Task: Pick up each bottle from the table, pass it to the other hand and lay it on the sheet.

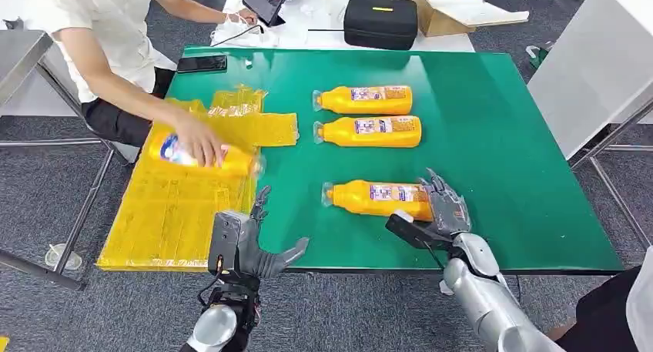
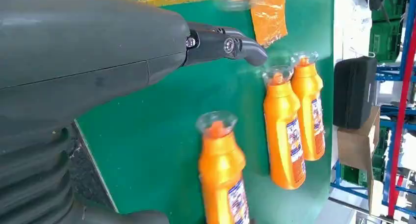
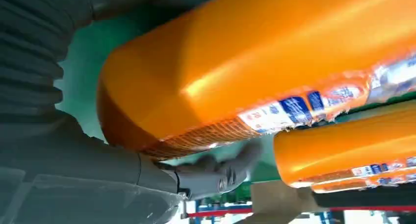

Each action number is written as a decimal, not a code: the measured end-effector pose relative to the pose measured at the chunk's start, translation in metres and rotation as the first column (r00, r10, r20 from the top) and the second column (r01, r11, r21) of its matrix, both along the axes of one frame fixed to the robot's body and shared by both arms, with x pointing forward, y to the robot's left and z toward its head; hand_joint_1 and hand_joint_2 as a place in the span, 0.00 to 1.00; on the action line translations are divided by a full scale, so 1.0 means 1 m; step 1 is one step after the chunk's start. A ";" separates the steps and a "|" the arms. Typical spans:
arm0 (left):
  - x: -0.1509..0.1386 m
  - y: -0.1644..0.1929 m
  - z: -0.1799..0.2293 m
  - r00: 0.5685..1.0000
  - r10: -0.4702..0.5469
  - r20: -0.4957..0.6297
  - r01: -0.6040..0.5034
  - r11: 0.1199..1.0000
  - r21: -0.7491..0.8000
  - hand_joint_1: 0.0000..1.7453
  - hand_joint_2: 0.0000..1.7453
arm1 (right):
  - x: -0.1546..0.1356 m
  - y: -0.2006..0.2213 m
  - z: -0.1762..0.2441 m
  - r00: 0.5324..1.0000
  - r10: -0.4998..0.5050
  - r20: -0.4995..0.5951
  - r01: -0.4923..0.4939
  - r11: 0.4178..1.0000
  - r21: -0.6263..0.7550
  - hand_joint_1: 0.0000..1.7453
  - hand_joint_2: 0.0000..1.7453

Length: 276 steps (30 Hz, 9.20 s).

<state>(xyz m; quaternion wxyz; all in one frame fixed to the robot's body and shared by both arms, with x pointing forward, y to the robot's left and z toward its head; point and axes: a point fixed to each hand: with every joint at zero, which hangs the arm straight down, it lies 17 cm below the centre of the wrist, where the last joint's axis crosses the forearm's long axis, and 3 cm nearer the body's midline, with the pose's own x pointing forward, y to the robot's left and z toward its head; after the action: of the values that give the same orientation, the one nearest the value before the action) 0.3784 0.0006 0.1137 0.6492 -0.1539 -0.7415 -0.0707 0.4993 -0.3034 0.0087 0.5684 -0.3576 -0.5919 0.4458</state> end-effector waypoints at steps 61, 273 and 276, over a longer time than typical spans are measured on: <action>0.015 -0.002 0.058 0.995 -0.095 0.003 0.084 0.866 -0.493 1.00 1.00 | -0.104 0.279 0.086 0.848 0.501 0.172 -0.356 0.297 0.886 1.00 1.00; 0.014 0.004 0.012 0.996 0.082 0.040 -0.080 0.995 -0.056 0.00 1.00 | 0.005 -0.020 -0.019 0.998 -0.017 -0.062 0.011 0.996 -0.090 1.00 1.00; 0.013 0.006 0.015 0.997 0.072 0.011 -0.070 0.986 -0.150 0.00 1.00 | -0.001 0.002 -0.011 0.999 0.023 -0.024 -0.019 0.982 0.187 1.00 1.00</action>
<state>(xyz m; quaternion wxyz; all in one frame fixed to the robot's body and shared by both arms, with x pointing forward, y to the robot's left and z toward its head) 0.3915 0.0062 0.1284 0.6320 -0.1750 -0.7549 0.0070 0.4987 -0.3017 -0.0020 0.6023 -0.2907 -0.6274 0.3990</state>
